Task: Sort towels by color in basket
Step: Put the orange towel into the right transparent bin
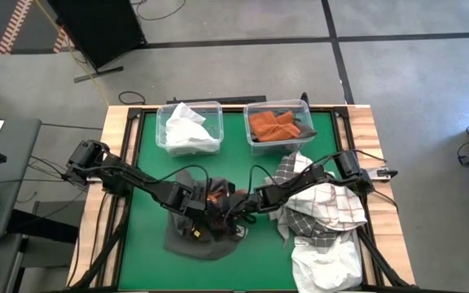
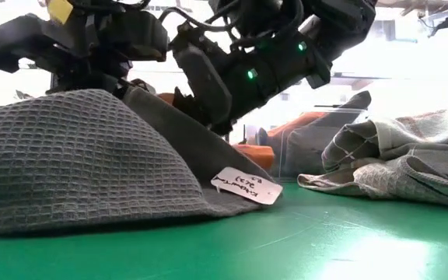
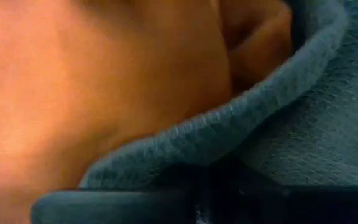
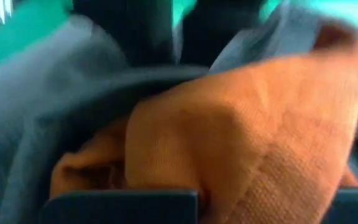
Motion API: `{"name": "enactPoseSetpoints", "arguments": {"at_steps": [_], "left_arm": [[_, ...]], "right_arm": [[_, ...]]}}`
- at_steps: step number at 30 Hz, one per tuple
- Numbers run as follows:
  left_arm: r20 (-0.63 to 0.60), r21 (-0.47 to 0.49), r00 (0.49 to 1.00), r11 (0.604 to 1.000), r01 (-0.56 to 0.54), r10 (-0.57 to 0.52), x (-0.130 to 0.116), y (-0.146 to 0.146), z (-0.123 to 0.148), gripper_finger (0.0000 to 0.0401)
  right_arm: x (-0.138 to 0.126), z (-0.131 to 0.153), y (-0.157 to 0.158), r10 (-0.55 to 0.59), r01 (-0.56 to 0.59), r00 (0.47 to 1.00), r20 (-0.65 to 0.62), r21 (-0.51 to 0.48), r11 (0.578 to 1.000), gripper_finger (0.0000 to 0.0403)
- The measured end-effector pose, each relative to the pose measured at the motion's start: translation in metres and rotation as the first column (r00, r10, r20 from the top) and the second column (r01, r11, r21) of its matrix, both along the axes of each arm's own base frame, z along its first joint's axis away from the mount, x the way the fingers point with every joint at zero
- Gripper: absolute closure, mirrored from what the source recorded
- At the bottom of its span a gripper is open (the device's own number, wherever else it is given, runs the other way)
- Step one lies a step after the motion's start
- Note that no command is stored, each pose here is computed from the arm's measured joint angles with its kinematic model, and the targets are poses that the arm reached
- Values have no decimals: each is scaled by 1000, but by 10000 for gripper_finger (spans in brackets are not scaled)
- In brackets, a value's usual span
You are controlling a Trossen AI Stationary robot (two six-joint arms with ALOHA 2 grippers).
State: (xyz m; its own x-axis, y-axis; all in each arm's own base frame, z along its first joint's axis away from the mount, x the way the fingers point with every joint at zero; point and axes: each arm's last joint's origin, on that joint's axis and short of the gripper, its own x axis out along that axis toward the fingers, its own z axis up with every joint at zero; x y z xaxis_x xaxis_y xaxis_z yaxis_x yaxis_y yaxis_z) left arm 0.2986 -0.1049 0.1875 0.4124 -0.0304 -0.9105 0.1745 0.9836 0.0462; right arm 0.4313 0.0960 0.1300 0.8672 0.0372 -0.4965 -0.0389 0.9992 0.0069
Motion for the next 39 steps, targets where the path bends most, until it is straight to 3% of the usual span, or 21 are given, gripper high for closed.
{"name": "enactPoseSetpoints", "arguments": {"at_steps": [9,17,27,31,39], "left_arm": [[-21,16,1000,1000,14,-14,-5,-7,0,272],[-169,53,984,998,-44,52,-17,-4,7,190],[-112,146,977,976,-162,179,-41,8,39,177],[-49,115,980,976,-185,191,-53,6,52,177],[-14,52,974,973,-225,226,-81,5,24,177]], "right_arm": [[-5,-5,7,18,-19,998,-67,-13,1000,376],[-10,-3,12,28,-30,994,-104,-17,999,376],[-20,13,13,37,-43,986,-163,-38,998,376],[-28,30,12,30,-45,983,-182,-81,996,376],[-53,78,12,27,-54,981,-191,-138,989,376]]}}
